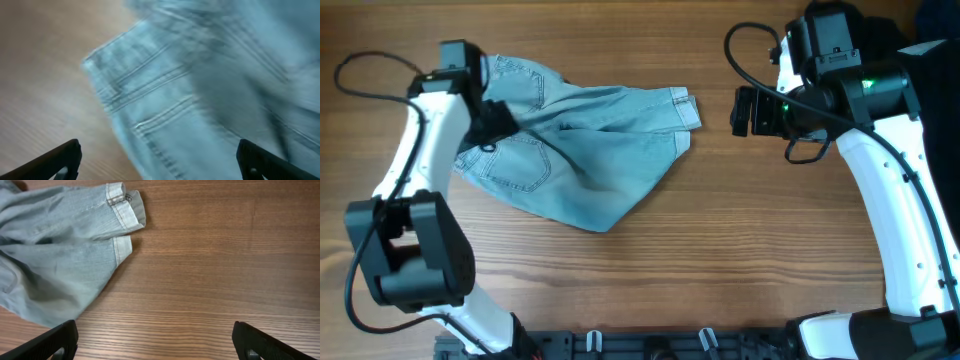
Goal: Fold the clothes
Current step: 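Grasp the jeans waistband with the left gripper and pull it left, then grasp a jeans leg hem with the right gripper and pull it right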
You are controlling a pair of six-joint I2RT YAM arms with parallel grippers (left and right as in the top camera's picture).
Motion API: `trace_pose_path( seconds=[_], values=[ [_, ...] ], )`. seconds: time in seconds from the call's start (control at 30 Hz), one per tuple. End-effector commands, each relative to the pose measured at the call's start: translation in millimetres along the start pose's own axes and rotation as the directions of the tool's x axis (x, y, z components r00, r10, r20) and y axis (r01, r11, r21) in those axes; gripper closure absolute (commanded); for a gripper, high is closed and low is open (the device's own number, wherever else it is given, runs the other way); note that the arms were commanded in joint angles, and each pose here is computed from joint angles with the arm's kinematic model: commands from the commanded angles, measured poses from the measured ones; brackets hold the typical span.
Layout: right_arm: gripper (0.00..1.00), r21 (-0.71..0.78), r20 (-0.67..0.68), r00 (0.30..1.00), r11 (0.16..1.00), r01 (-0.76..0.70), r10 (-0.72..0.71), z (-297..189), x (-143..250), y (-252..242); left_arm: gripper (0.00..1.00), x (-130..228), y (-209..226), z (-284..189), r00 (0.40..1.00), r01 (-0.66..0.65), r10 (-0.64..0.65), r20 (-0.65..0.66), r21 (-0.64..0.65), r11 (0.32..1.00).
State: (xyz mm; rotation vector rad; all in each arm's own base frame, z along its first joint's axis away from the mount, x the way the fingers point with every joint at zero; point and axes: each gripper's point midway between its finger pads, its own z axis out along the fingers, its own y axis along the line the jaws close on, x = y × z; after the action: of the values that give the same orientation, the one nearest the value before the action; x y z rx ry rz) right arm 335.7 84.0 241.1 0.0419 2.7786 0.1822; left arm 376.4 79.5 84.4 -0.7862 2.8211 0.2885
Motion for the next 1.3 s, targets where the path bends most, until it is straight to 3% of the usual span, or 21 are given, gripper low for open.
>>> trace_pose_path(
  seconds=[0.0, 0.1, 0.17, 0.2, 0.23, 0.43, 0.5, 0.57, 0.63, 0.7, 0.77, 0.87, 1.0, 1.1, 1.2, 1.27],
  values=[
    [0.00, 0.023, -0.013, 1.000, 0.999, 0.024, -0.023, 4.3, 1.1, -5.4, 0.00, 10.5, 60.8, 8.6, 0.958, 0.268, -0.278, -0.072, -0.127, 0.955],
    [0.00, 0.021, -0.005, 1.000, 1.000, 0.023, -0.023, 4.3, -0.7, -4.9, 0.00, 8.8, 86.7, 32.6, 0.913, 0.384, -0.386, -0.133, -0.037, 0.922],
    [0.00, 0.021, -0.004, 1.000, 1.000, 0.023, -0.023, 4.3, -1.0, -4.8, 0.19, -0.4, 80.2, 43.2, 0.916, 0.389, -0.369, -0.159, 0.114, 0.914],
    [0.01, 0.021, -0.005, 1.000, 1.000, 0.020, -0.020, 4.3, -0.9, -4.8, 0.30, -6.0, 84.1, 48.7, 0.913, 0.400, -0.379, -0.154, 0.141, 0.906],
    [0.00, 0.021, -0.005, 1.000, 1.000, 0.018, -0.018, 4.3, -0.8, -4.8, 0.34, -7.7, 86.7, 52.4, 0.912, 0.403, -0.383, -0.150, 0.141, 0.904],
    [0.00, 0.021, -0.005, 1.000, 1.000, 0.011, -0.011, 4.3, -0.7, -4.8, 0.24, -6.5, 67.1, 78.7, 0.928, 0.354, -0.316, -0.197, 0.207, 0.912],
    [0.00, 0.021, -0.007, 1.000, 1.000, 0.011, -0.011, 4.3, -0.3, -4.9, 0.25, 0.1, 62.3, 91.2, 0.924, 0.352, -0.305, -0.231, 0.200, 0.914],
    [0.00, 0.022, -0.008, 1.000, 1.000, 0.012, -0.012, 4.3, 0.0, -5.0, 0.39, 4.6, 58.1, 100.2, 0.919, 0.354, -0.299, -0.257, 0.204, 0.913],
    [0.00, 0.022, -0.008, 1.000, 1.000, 0.012, -0.012, 4.3, 0.0, -5.0, 0.58, 4.8, 57.2, 101.3, 0.918, 0.355, -0.299, -0.260, 0.207, 0.912],
    [0.00, 0.022, -0.007, 1.000, 1.000, 0.012, -0.012, 4.3, -0.2, -5.0, 0.96, 6.6, 57.6, 100.9, 0.916, 0.356, -0.299, -0.266, 0.203, 0.912],
    [0.01, 0.026, -0.007, 1.000, 1.000, 0.012, -0.012, 4.3, -0.2, -5.7, 0.96, 12.3, 61.7, 92.3, 0.906, 0.371, -0.310, -0.287, 0.190, 0.909],
    [0.00, 0.049, 0.022, 1.000, 0.999, -0.011, 0.010, 4.1, -6.5, -9.4, 0.96, 5.4, 87.5, 43.7, 0.873, 0.470, -0.422, -0.243, 0.189, 0.862],
    [0.00, 0.004, 0.039, 0.998, 0.999, -0.053, 0.053, 20.6, -18.9, -0.1, 0.96, -20.1, 125.1, -87.8, 0.834, 0.494, -0.548, 0.069, 0.350, 0.796],
    [0.00, -0.189, -0.051, 0.994, 0.978, 0.087, -0.098, 69.9, -13.2, 33.9, 0.96, -14.0, 130.2, -153.7, 0.798, 0.433, -0.559, 0.225, 0.432, 0.791],
    [0.02, -0.433, -0.064, 0.962, 0.876, 0.212, -0.265, 101.5, -0.7, 74.2, 0.96, -6.1, 131.3, -164.8, 0.793, 0.427, -0.560, 0.239, 0.438, 0.791],
    [0.01, -0.500, -0.066, 0.945, 0.830, 0.247, -0.321, 113.5, 6.4, 94.6, 0.96, -1.5, 130.7, -160.9, 0.801, 0.436, -0.558, 0.217, 0.428, 0.792]
  ],
)
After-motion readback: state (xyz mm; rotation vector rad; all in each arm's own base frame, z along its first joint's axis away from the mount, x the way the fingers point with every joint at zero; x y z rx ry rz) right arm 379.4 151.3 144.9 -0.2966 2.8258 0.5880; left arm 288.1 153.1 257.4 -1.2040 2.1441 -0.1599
